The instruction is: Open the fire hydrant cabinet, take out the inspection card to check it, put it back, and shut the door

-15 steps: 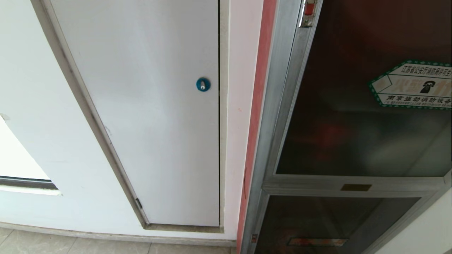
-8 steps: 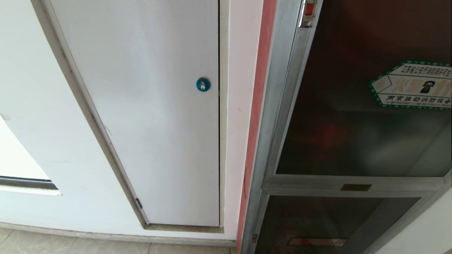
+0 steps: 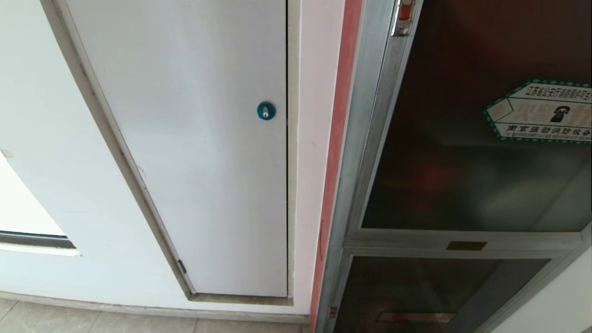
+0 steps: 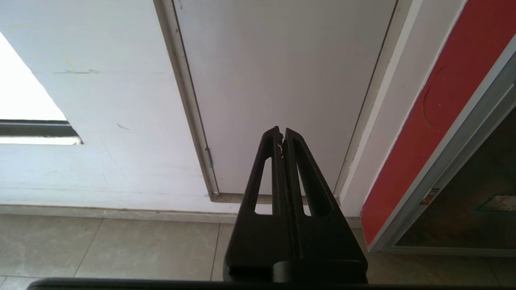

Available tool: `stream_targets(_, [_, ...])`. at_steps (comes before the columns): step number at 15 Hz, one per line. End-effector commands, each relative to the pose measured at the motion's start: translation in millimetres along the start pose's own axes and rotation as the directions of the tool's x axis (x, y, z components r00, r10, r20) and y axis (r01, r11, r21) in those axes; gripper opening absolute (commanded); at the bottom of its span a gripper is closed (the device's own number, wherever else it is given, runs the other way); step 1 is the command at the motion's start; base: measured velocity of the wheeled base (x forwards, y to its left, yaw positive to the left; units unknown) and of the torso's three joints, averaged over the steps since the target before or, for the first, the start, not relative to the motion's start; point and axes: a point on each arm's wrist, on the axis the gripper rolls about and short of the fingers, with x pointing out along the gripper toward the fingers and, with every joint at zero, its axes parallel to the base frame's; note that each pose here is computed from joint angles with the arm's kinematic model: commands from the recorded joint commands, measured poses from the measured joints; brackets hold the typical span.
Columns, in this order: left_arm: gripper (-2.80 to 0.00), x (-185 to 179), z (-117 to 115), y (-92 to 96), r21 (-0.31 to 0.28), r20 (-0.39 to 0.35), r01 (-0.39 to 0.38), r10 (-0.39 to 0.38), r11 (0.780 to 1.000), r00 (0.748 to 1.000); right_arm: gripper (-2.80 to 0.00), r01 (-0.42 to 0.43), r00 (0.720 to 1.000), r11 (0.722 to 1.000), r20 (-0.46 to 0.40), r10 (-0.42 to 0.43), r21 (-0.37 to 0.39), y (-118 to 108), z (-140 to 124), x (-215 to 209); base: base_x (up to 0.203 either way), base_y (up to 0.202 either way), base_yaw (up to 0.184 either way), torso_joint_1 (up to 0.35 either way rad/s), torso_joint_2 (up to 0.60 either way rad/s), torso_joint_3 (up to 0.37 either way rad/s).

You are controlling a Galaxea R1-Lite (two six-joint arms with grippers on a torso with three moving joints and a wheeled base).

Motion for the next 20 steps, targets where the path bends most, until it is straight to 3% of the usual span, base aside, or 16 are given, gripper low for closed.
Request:
stream_targets(1, [-2.80, 0.0, 0.0, 0.0, 0.000, 0.000, 0.000, 0.000, 1.000, 1.000, -2.80, -0.001, 1.000, 1.000, -0.001, 0.001, 0.000, 0.0, 0.1, 0.1, 0.000, 0.000, 0.000, 0.000, 0.00, 0.000])
stream_targets(20, [-2.80, 0.0, 0.0, 0.0, 0.000, 0.000, 0.000, 0.000, 1.000, 1.000, -2.80, 0.001, 1.000, 1.000, -0.001, -0.001, 0.003, -0.1, 0.1, 0.1, 0.000, 0.000, 0.000, 0.000, 0.00, 0.000])
